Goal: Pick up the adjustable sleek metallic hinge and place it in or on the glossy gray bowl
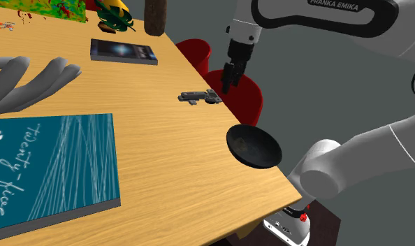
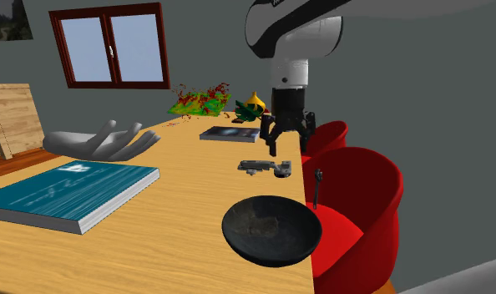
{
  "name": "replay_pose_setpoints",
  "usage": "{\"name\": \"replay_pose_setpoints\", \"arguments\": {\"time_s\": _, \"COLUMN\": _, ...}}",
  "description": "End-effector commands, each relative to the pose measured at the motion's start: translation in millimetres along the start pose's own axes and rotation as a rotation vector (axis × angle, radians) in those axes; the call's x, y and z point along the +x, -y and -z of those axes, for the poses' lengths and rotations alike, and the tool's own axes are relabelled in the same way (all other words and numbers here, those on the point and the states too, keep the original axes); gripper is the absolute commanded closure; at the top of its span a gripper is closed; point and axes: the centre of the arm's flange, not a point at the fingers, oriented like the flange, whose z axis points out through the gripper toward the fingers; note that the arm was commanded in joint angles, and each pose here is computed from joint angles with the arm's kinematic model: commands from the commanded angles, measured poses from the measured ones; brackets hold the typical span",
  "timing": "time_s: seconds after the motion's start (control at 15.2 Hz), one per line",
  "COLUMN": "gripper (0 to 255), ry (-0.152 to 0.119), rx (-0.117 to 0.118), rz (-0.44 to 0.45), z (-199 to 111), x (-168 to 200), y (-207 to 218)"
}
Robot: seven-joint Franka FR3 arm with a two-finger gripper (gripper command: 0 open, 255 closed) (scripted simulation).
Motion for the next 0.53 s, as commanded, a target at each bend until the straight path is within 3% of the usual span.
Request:
{"name": "replay_pose_setpoints", "arguments": {"time_s": 0.0, "gripper": 0, "ry": 0.025, "rx": -0.018, "rz": 0.049, "z": -6, "x": 29, "y": 11}}
{"name": "replay_pose_setpoints", "arguments": {"time_s": 0.46, "gripper": 0, "ry": 0.113, "rx": -0.084, "rz": 0.214, "z": -34, "x": 123, "y": 57}}
